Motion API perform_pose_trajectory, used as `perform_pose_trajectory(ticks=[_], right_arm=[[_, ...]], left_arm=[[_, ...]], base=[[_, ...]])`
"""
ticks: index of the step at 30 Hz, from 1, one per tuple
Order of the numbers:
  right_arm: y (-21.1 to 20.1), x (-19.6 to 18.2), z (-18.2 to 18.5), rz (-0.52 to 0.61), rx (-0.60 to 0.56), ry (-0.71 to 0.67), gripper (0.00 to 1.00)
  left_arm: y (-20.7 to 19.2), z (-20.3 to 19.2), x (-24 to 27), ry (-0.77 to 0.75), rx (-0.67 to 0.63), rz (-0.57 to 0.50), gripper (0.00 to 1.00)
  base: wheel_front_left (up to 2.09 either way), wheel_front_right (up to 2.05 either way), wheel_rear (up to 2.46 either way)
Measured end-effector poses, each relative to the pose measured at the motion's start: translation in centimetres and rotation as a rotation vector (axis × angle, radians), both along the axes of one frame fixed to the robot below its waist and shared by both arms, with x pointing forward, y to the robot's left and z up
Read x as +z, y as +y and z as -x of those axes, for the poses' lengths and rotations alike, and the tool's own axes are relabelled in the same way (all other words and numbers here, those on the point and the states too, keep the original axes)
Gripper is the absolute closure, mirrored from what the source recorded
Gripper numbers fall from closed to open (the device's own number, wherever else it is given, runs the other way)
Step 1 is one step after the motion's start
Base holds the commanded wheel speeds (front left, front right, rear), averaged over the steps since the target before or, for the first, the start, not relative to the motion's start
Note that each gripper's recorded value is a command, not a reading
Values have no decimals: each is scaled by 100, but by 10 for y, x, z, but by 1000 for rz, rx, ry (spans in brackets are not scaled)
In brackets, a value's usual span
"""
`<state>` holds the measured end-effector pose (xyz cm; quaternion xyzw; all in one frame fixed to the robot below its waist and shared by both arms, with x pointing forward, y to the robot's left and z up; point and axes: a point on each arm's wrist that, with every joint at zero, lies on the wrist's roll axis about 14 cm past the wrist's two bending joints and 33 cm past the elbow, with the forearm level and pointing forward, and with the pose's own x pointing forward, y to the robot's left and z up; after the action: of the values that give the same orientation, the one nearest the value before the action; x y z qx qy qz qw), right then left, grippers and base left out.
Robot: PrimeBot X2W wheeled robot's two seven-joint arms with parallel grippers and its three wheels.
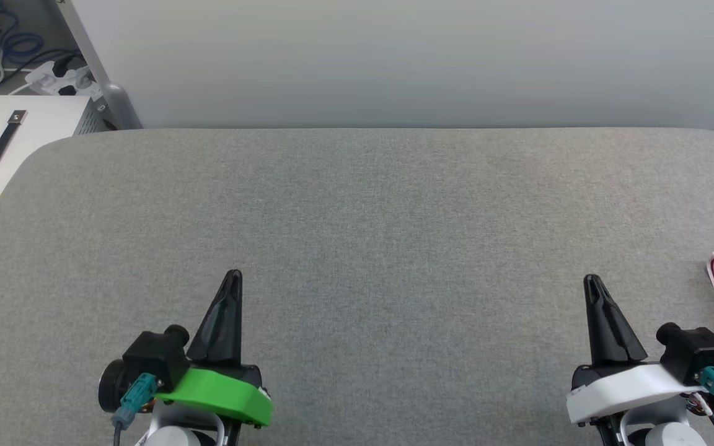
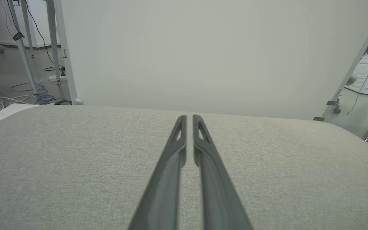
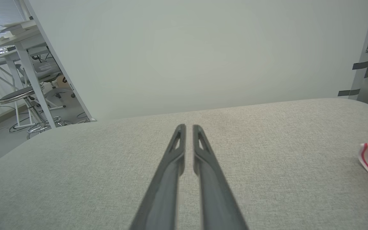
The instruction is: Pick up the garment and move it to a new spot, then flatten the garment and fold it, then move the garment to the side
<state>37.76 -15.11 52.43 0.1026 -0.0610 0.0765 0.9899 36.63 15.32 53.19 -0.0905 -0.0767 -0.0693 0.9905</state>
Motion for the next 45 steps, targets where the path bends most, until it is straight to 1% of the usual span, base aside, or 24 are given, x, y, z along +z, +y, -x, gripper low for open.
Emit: perform_pose_trajectory(ticks=[45], right_arm=[[-2,1,1,98,1,39,100]], left_arm=[[6,-4,0,50,36,-87,100]], base=[[0,0,0]])
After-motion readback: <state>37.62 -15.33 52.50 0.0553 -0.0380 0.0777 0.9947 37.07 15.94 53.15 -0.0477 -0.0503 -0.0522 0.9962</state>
